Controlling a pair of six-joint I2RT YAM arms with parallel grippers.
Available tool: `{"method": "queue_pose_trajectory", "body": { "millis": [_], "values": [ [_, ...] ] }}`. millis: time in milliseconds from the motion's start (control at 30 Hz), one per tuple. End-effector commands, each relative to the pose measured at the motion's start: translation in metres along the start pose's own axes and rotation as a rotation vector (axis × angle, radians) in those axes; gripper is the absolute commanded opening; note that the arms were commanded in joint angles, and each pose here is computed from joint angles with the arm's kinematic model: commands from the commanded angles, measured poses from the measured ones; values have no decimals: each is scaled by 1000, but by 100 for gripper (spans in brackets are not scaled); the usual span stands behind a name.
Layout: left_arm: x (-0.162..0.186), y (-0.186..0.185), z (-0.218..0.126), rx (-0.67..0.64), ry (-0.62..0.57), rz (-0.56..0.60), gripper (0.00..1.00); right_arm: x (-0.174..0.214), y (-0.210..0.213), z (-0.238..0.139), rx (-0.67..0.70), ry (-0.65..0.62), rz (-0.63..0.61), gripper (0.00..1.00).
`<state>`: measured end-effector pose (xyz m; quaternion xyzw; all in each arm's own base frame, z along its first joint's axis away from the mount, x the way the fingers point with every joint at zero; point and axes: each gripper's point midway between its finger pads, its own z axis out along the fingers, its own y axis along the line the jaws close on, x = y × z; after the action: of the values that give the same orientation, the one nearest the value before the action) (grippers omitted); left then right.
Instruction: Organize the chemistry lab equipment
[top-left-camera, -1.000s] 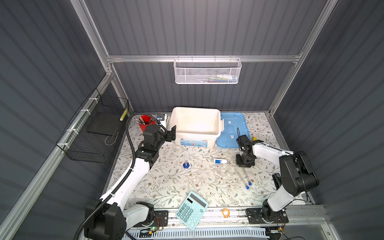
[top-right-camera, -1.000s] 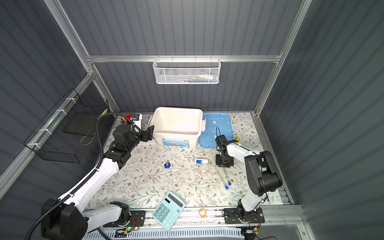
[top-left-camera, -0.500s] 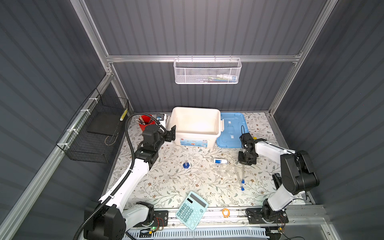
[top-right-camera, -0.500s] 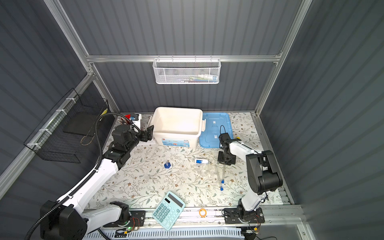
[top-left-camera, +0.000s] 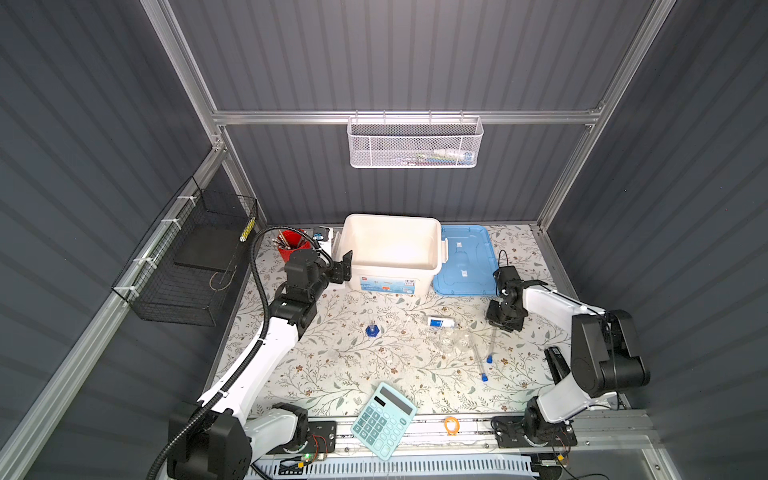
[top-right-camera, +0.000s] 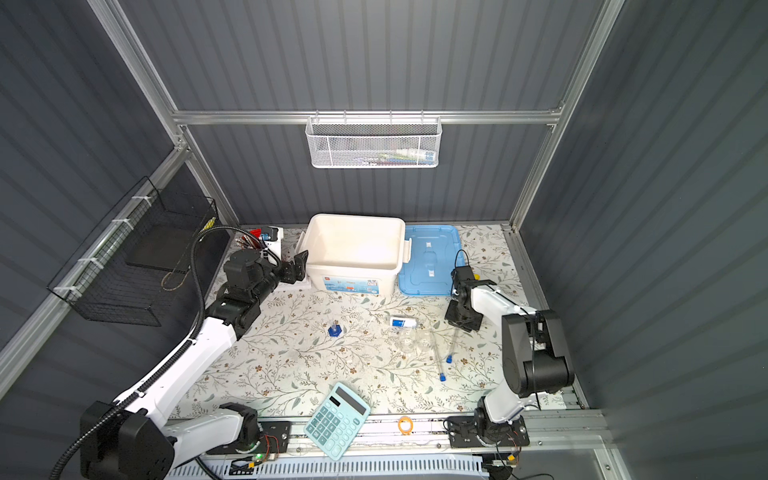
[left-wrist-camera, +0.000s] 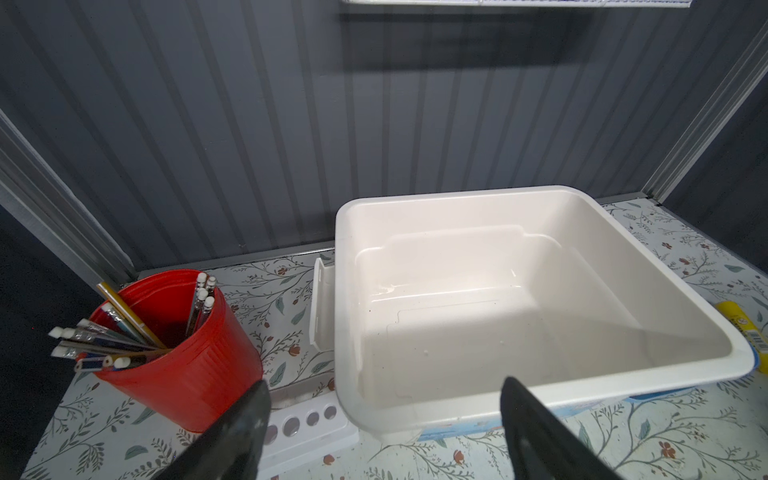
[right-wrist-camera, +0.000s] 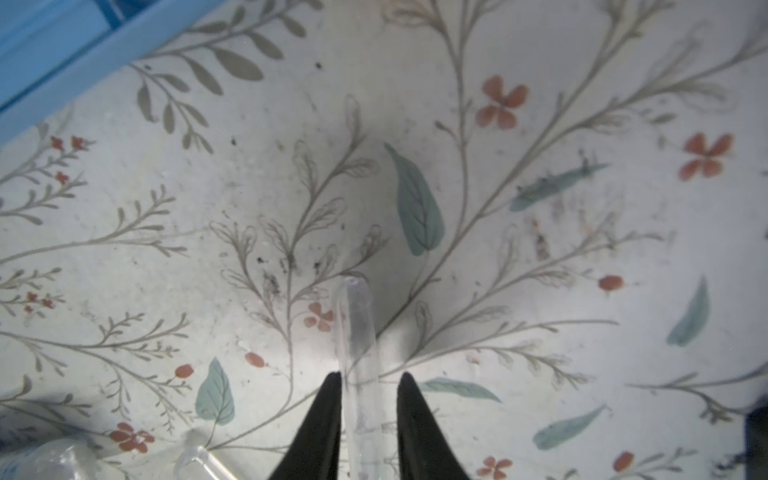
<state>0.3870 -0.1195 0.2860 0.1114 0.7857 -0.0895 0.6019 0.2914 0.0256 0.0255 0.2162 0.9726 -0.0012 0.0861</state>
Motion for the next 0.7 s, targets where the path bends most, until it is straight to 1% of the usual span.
{"method": "queue_pose_trajectory", "body": {
  "millis": [0, 67, 167, 200, 267, 333, 433, 533, 633, 667],
  "values": [
    [-5, -7, 2, 35, -20, -20, 86, 11, -12, -2, 18, 29, 55, 32],
    [-6, -8, 2, 37, -20, -19, 86, 11, -14, -11, 26, 25, 39, 36],
    [-7, -7, 0, 31, -20, -13, 86, -3, -18, -40, 45, -35, -21, 42],
    [-8, -7, 0, 30, -22, -12, 86, -9, -16, -51, 38, -58, -61, 43],
    [-8, -6, -1, 29, -24, -9, 86, -13, -13, -71, 28, -61, -150, 45],
    [-8, -6, -2, 27, -21, -3, 86, -18, -11, -89, 39, -68, -238, 45],
    [-8, -6, -2, 24, -10, 13, 86, -23, -16, -110, 108, -91, -381, 44],
    [-10, -6, -2, 28, 3, 33, 86, -24, -17, -122, 162, -101, -521, 44],
    [-11, -9, -2, 45, 24, 56, 86, -21, -10, -125, 207, -134, -715, 43],
    [-10, -10, -2, 50, 37, 66, 86, -18, -8, -124, 224, -146, -797, 43]
  ]
}}
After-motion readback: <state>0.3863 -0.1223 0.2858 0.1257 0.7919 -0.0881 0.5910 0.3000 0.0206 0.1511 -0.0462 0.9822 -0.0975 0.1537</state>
